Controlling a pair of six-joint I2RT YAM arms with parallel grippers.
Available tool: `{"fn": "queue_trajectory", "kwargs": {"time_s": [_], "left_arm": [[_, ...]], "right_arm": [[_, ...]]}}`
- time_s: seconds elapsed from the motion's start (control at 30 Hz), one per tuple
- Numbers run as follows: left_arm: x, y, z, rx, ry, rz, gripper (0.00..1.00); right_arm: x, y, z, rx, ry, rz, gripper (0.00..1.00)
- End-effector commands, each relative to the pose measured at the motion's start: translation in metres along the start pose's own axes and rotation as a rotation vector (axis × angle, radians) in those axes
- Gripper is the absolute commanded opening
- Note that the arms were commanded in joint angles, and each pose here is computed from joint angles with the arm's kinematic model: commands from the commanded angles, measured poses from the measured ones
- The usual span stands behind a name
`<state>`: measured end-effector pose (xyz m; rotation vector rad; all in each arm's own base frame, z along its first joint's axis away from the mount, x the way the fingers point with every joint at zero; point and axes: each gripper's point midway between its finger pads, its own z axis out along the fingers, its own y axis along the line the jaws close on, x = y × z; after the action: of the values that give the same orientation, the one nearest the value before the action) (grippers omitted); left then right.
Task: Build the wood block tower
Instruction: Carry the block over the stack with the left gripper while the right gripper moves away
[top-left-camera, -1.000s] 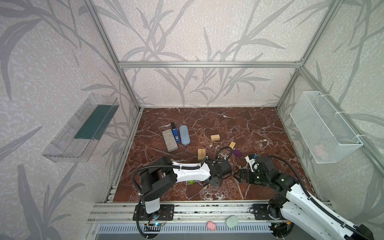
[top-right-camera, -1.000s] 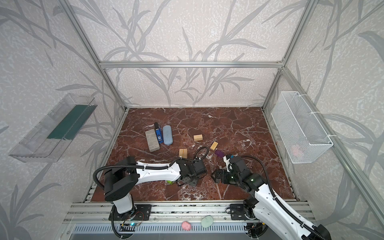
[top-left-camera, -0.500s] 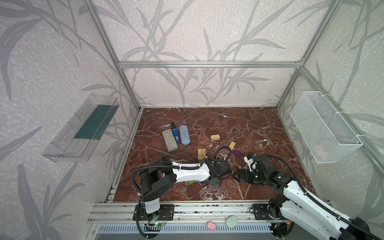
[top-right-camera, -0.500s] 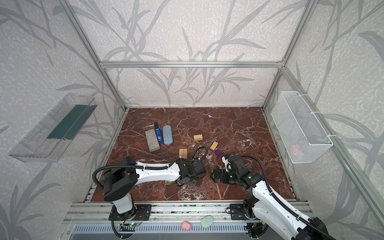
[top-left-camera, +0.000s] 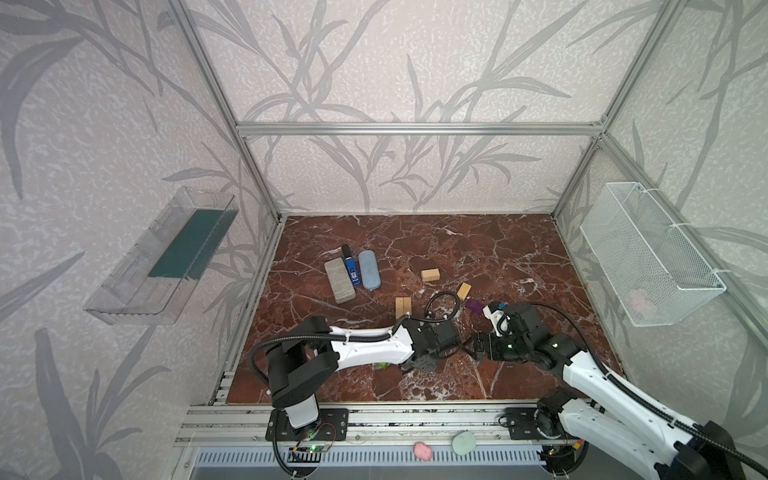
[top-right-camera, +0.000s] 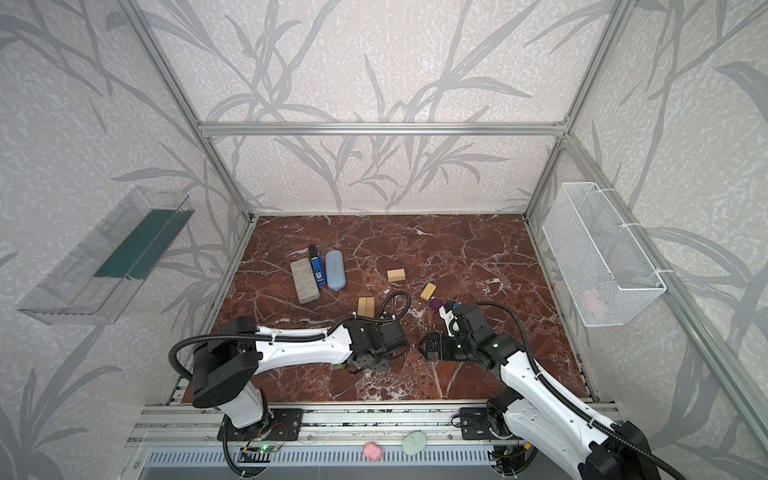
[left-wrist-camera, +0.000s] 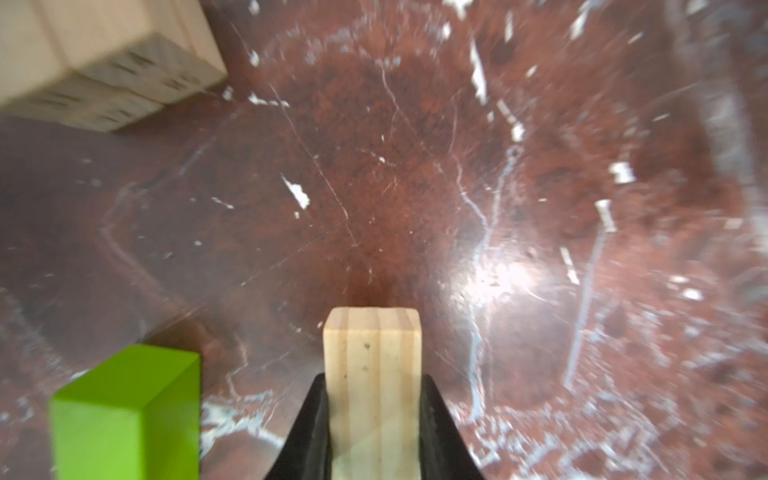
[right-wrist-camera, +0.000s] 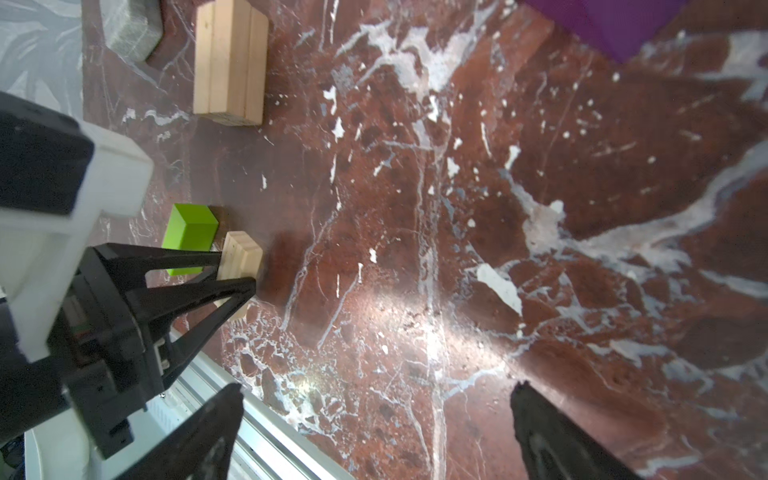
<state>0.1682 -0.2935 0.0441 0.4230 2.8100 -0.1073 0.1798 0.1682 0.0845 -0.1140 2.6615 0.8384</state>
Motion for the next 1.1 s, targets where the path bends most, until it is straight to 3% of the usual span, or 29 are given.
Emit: {"fn": "queue_trajectory", "kwargs": {"time_s": [0.0,0.17,0.37,0.67,0.83,1.07], "left_arm": [[-0.011,0.018,-0.03,-0.035,-0.063,-0.039,0.12],[-0.028,0.036,-0.064,-0.047,-0.126,-0.079,0.08],[-0.05,0.058,-0.077,-0.024,-0.186,-0.179,0.06],[-0.092,0.083,-0.055,-0.045,-0.174,-0.312,0.06],[-0.113,0.082,-0.039,-0.075,-0.153,-0.307,0.06],[-0.124,0.087,-0.018,-0.154,-0.053,-0.267,0.04]], "right_arm": [[-0.022,0.019,-0.004,-0.047,-0.039,-0.076,0.99],[-0.046,0.036,0.002,-0.083,-0.082,-0.132,0.99],[-0.067,0.058,0.018,-0.122,-0.123,-0.226,0.99],[-0.079,0.071,0.042,-0.175,-0.209,-0.416,0.99],[-0.073,0.068,0.052,-0.198,-0.236,-0.504,0.99],[-0.082,0.067,0.047,-0.172,-0.303,-0.515,0.99]]}}
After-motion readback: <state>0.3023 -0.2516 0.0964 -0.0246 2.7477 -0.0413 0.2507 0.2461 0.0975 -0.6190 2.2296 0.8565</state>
